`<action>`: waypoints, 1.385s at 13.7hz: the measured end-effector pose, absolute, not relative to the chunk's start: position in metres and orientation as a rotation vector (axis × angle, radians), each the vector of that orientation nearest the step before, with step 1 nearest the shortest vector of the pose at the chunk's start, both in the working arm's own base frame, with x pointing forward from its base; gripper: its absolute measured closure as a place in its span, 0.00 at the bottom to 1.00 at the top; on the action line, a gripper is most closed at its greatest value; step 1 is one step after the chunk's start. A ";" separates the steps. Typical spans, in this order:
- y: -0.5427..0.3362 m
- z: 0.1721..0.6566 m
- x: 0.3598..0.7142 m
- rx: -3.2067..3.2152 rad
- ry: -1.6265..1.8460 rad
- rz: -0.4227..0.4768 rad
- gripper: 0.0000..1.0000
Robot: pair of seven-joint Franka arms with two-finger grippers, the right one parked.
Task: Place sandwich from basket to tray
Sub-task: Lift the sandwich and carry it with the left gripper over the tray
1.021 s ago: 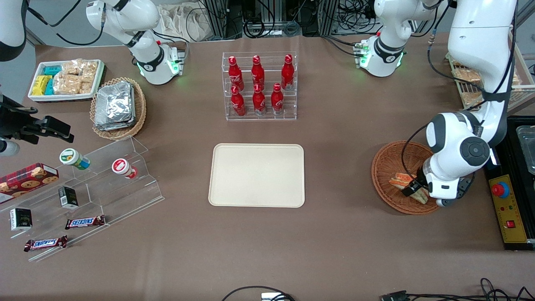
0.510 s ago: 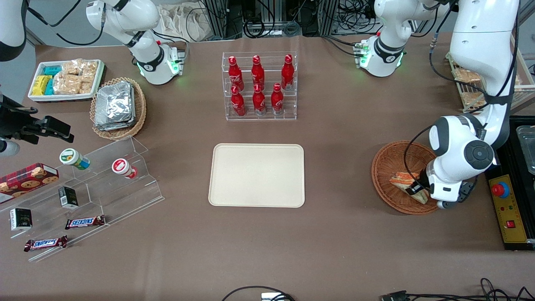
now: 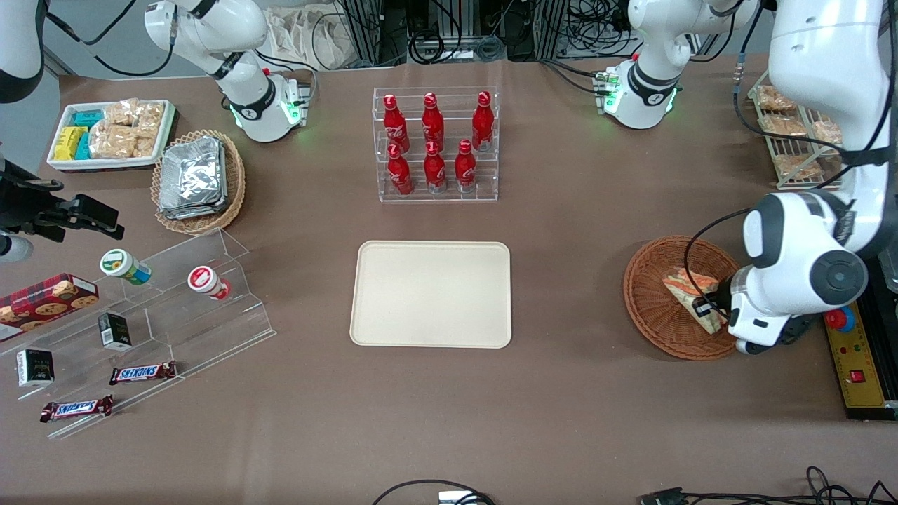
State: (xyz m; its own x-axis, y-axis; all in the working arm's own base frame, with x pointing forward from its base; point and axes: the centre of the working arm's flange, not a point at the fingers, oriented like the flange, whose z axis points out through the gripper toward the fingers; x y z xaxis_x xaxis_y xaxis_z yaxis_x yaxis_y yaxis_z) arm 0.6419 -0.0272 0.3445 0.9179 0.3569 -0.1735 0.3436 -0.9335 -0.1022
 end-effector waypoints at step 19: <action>-0.432 0.277 0.569 -3.042 0.392 0.146 0.85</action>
State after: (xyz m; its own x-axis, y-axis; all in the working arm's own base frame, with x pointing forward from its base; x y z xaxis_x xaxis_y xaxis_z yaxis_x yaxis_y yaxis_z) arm 0.5692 -0.4315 0.2767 0.9630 -0.2491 -0.1032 -0.2558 -0.9650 -0.0578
